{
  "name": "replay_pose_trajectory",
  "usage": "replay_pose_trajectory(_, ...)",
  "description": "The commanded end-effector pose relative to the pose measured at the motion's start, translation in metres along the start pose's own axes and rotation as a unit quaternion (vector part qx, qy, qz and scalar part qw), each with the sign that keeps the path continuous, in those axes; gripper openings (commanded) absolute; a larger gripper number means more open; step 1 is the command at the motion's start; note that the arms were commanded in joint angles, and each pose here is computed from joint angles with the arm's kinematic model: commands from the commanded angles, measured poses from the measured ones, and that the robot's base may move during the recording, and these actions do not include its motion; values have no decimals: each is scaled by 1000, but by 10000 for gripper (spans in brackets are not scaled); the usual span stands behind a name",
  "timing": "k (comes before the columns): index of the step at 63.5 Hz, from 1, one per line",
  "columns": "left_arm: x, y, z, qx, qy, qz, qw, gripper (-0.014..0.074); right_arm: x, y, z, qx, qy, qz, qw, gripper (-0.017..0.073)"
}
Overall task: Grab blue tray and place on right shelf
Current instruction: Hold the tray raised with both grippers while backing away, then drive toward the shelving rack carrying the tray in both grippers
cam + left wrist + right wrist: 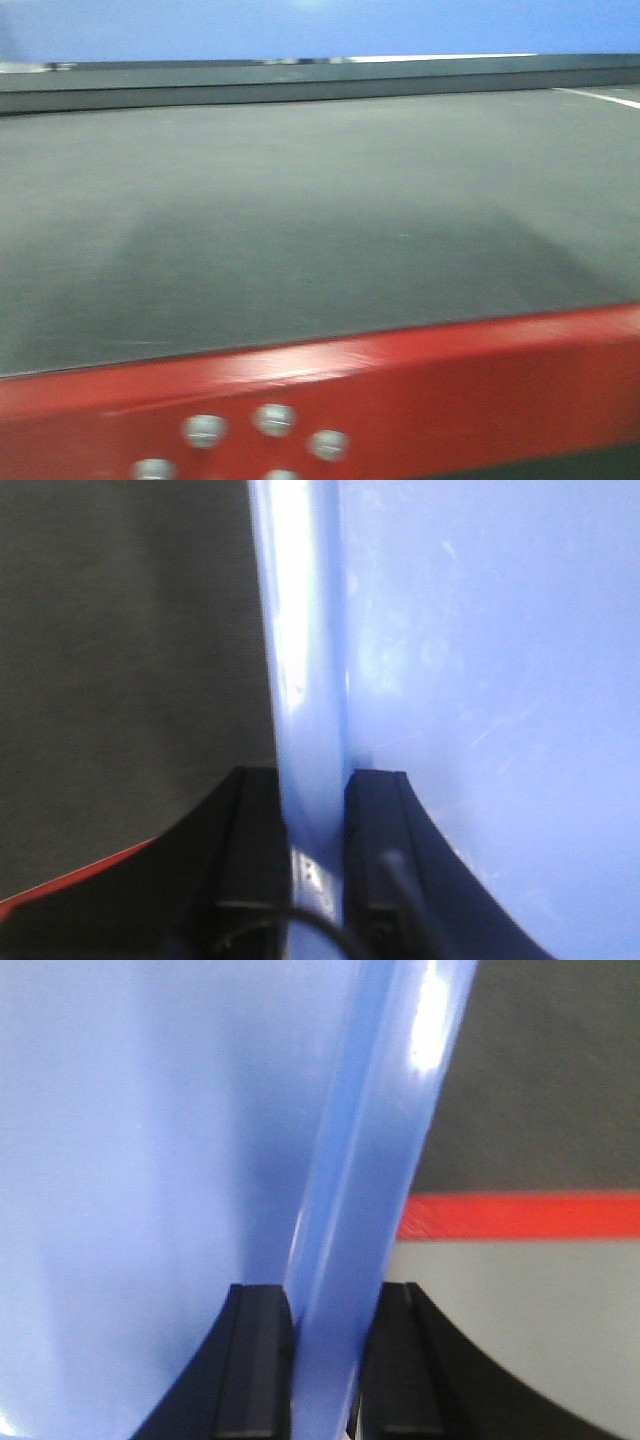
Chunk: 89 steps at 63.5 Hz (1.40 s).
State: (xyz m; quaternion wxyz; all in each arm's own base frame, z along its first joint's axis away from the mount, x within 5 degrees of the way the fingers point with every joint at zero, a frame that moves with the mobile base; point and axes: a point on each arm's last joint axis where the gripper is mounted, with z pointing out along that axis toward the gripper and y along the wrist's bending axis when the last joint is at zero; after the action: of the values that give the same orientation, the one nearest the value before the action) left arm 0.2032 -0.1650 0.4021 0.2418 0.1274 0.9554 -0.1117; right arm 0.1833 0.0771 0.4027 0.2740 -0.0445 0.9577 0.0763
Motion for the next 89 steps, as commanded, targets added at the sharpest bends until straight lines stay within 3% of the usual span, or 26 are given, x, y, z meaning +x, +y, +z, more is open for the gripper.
replay_pose_trajectory(1,9,-1,-19,13,23,16,1000,-48,-2,-1,-16,-3,-20,-9,1000,22)
replay_pose_trajectory(89,9,-3,-19,23,28,13,999,-48,-2,-1,-16,-3,-20,-9,1000,22)
